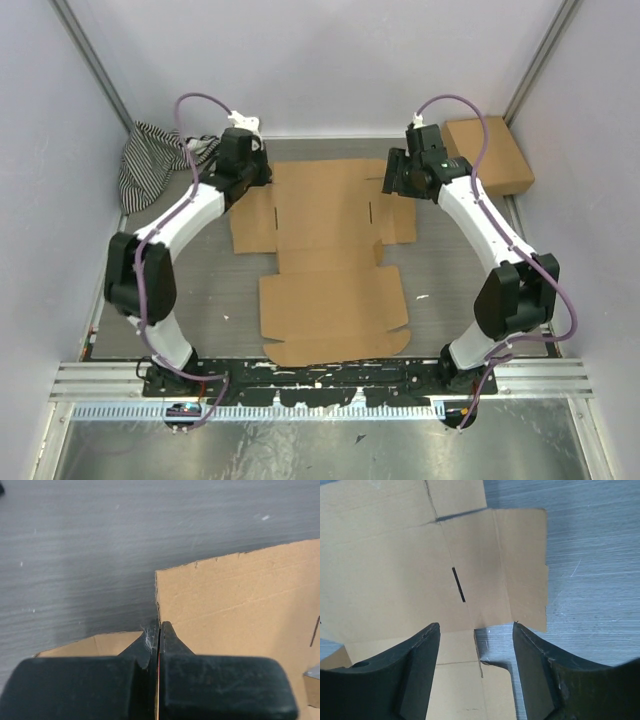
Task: Fold the paper box
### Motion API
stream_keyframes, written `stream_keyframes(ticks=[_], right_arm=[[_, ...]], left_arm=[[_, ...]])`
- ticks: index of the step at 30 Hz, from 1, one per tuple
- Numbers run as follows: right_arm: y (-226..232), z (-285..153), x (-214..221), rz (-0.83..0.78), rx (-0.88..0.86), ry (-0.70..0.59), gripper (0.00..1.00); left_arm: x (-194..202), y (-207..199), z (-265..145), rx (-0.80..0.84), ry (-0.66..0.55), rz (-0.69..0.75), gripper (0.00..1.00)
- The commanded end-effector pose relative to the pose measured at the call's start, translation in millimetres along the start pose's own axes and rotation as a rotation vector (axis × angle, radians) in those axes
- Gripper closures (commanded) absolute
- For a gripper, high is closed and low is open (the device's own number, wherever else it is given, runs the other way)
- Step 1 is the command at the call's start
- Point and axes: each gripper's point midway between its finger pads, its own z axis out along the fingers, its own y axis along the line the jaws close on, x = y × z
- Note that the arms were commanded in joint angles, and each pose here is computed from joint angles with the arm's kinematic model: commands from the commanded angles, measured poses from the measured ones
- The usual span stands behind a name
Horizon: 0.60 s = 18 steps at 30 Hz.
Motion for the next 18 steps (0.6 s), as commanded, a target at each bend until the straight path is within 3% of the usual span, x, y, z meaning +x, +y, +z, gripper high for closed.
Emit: stream_keyframes(ticks=[1, 6, 14, 18], right_arm=[[11.2, -44.8, -41.1, -0.040, -0.075, -0.129, 0.34], [9.5, -67.1, -55.9, -0.061, -0.083, -0.188, 0.35], [6.7, -114.2, -73.5, -0.122, -0.095, -0.298, 0.29], [3.2, -127.0, -70.4, -0.151, -0.088, -0.288, 0.25]], left_arm=[[-56.3, -41.8, -36.0, 0.196, -0.319, 0.094, 1.00], [-57.3, -70.6, -77.2, 0.355, -0.503, 0.216, 1.00], [-37.6, -78.1, -133.1, 0.400, -0.781, 0.379, 1.00], [-27.4, -78.1, -153.5, 0.409, -0.886, 0.438, 1.00]])
